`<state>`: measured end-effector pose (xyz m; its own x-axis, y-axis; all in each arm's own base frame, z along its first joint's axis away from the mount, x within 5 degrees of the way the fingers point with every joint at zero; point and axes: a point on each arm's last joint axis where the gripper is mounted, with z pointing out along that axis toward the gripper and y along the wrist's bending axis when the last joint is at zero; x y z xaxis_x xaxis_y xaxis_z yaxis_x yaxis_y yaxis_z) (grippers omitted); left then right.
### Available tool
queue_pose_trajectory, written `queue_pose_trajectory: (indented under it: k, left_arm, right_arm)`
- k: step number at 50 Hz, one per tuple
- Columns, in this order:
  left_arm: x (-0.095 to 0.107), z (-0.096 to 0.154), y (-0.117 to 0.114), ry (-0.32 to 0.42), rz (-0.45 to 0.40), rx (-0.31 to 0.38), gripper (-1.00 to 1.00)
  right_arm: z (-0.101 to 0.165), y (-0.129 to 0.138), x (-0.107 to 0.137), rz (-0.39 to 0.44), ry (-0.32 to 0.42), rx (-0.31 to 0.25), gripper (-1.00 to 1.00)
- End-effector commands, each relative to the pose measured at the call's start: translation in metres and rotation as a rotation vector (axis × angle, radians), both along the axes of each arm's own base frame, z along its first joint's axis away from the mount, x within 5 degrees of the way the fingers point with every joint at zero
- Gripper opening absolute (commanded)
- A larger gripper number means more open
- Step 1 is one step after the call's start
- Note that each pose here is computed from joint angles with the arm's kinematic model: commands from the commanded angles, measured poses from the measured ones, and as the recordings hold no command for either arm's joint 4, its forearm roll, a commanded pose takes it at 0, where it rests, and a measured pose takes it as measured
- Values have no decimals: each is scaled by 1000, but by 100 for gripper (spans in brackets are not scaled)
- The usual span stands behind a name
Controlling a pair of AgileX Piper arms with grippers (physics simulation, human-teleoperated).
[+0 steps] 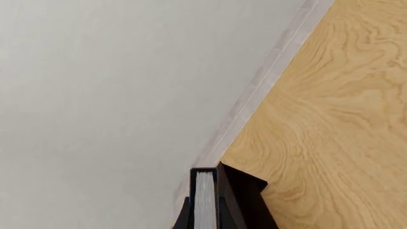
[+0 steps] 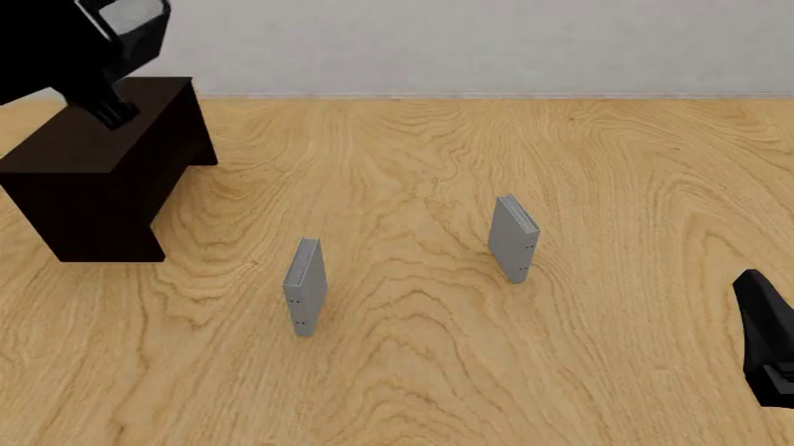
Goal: Pick up the book in the middle and place it on the cabinet shelf.
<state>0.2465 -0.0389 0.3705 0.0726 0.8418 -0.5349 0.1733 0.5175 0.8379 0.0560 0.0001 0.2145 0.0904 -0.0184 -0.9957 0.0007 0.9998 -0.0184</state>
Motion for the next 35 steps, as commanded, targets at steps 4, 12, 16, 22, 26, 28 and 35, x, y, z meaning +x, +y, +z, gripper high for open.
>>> queue_pose_trajectory:
  k: [4, 12, 16, 22, 26, 28, 35]
  left_arm:
    - [8, -6, 8, -34, 24, 106, -100]
    - [11, -11, 11, -43, 34, 134, -100]
    - [12, -14, 11, -38, 36, 138, -100]
    - [15, -15, 13, -38, 40, 145, -100]
    - [16, -17, 13, -40, 42, 150, -100]
    - [17, -21, 14, -38, 43, 161, -100]
    - [20, -36, 15, -29, 45, 190, -100]
  right_arm:
    - [0, 0, 0, 0, 0, 0, 100]
    - [0, 0, 0, 0, 0, 0, 100]
    - [0, 0, 0, 0, 0, 0, 100]
    - [0, 0, 0, 0, 0, 0, 100]
    - [0, 0, 0, 0, 0, 0, 100]
    - [0, 0, 0, 0, 0, 0, 100]
    - [0, 0, 0, 0, 0, 0, 100]
